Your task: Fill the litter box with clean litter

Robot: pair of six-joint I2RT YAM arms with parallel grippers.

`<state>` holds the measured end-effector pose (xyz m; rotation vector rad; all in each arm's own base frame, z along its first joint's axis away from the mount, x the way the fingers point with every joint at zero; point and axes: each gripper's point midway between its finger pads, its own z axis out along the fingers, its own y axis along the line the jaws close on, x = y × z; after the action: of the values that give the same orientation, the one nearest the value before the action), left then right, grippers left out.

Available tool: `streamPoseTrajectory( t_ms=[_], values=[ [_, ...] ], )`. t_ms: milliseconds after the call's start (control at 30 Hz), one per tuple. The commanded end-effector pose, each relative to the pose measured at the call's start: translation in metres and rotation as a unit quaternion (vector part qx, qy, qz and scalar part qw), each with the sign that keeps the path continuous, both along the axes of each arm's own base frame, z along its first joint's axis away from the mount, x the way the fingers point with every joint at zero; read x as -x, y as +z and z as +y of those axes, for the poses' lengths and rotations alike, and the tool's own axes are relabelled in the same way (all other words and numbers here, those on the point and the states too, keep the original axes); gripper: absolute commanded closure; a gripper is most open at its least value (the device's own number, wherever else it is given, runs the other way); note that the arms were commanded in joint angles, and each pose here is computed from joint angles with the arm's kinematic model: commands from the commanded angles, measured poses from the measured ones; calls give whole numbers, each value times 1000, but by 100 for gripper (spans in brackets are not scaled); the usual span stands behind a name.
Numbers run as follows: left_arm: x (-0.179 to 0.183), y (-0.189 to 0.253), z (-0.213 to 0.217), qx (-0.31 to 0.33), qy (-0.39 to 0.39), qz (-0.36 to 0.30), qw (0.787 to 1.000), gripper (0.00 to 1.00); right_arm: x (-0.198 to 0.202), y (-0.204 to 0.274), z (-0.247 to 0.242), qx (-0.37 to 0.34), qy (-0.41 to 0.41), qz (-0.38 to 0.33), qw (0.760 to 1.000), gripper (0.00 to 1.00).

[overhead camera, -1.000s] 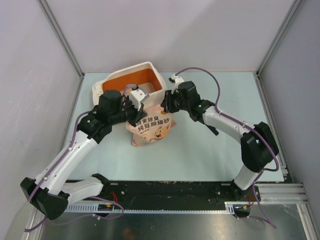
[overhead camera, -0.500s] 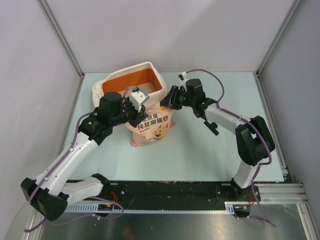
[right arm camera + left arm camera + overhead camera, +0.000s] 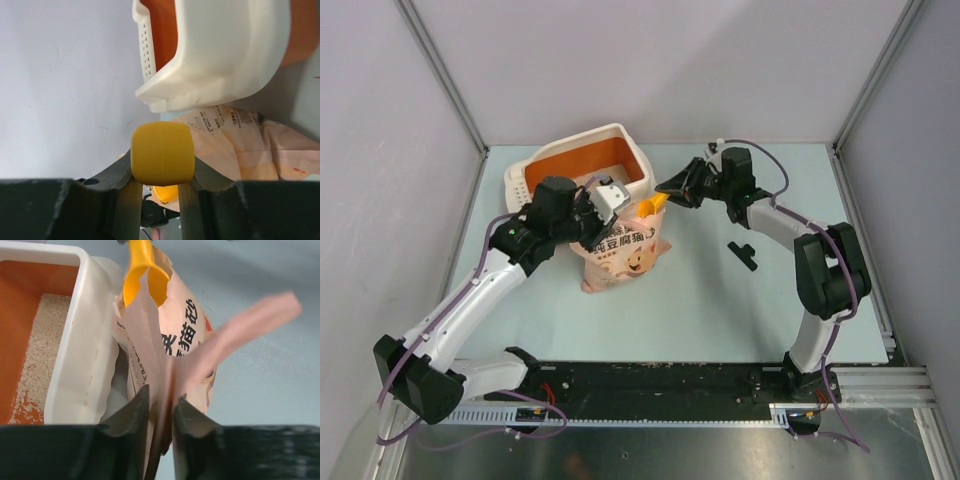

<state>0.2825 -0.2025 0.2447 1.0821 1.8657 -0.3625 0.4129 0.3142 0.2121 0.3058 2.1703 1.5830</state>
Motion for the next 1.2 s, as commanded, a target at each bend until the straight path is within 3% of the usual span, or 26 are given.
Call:
streamPoseTrajectory(
  t_ms=[0, 133, 300, 667, 867, 1167],
  values=[
    [5, 9, -3, -1, -28, -13, 1000, 79, 0, 44, -19, -35, 6, -30, 999, 100],
    [10, 12, -3, 0, -33, -9, 999, 100, -5, 43, -35, -21, -20, -37, 999, 100],
    [15, 13, -3, 3, -38, 0, 999, 100, -9, 63, -43, -9, -60, -72, 996, 100],
    [7, 20, -11, 4, -50, -2, 999, 100, -5, 56, -70, -1, -98, -58, 993, 100],
    [4, 24, -11, 0, -48, -9, 999, 100, -12, 30, -77, -15, -95, -23, 995, 100],
    [0, 23, -11, -12, -52, -13, 998, 100, -12, 34, -78, -72, -43, -21, 996, 100]
  ],
)
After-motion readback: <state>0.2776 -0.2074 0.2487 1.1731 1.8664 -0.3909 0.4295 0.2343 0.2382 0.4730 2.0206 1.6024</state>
